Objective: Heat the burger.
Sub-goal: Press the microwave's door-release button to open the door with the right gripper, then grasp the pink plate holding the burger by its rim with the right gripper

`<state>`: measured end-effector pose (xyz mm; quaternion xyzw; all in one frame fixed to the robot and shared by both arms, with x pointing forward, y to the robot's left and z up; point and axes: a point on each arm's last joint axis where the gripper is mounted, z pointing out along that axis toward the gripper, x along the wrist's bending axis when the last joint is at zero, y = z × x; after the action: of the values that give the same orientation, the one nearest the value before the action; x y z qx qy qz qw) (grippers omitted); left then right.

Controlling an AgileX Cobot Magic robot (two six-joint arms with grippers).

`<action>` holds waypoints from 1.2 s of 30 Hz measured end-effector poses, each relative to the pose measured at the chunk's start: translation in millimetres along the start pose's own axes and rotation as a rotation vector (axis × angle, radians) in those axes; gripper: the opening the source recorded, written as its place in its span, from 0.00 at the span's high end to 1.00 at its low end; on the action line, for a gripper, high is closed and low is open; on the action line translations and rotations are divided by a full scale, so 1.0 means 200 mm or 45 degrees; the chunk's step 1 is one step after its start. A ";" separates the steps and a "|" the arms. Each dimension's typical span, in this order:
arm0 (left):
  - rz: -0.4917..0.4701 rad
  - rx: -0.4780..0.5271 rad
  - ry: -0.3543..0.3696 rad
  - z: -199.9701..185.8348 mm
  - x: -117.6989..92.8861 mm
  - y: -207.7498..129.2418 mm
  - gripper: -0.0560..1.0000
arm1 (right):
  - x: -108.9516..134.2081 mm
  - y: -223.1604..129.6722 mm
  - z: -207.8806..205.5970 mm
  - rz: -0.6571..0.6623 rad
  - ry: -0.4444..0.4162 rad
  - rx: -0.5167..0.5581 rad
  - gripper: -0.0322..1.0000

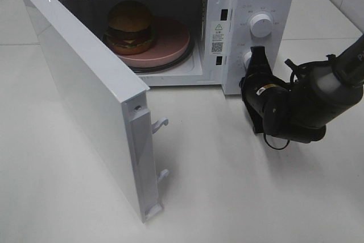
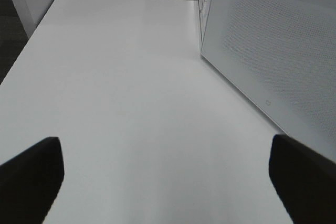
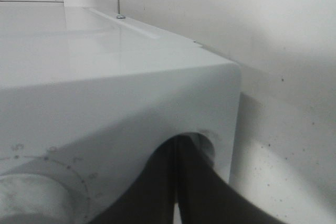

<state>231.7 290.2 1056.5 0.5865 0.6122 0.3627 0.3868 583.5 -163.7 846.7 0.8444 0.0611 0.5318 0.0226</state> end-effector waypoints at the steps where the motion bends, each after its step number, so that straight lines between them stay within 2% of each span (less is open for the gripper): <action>1: 0.000 0.000 0.000 0.00 0.00 0.00 0.02 | 0.00 0.00 0.00 -0.003 -0.003 0.005 0.97; 16: 0.000 0.000 0.000 0.00 0.00 0.00 0.02 | 0.01 0.01 -0.10 -0.035 0.010 0.041 0.97; 17: 0.000 0.000 0.000 0.00 0.00 0.00 0.02 | 0.05 0.02 -0.14 -0.042 0.060 0.050 0.97; 19: 0.000 0.000 0.000 0.00 0.00 0.00 0.02 | 0.06 0.02 -0.16 -0.038 0.062 0.061 0.97; 29: 0.000 0.000 0.000 0.00 0.00 0.00 0.02 | 0.07 0.04 -0.32 -0.068 0.092 0.150 0.96; 36: 0.000 0.000 0.000 0.00 0.00 0.00 0.02 | 0.13 0.04 -0.46 -0.168 0.034 0.277 0.95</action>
<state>231.7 290.2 1056.5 0.5865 0.6122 0.3627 0.3868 511.9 -170.3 911.5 0.8288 0.1742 0.5305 -0.0351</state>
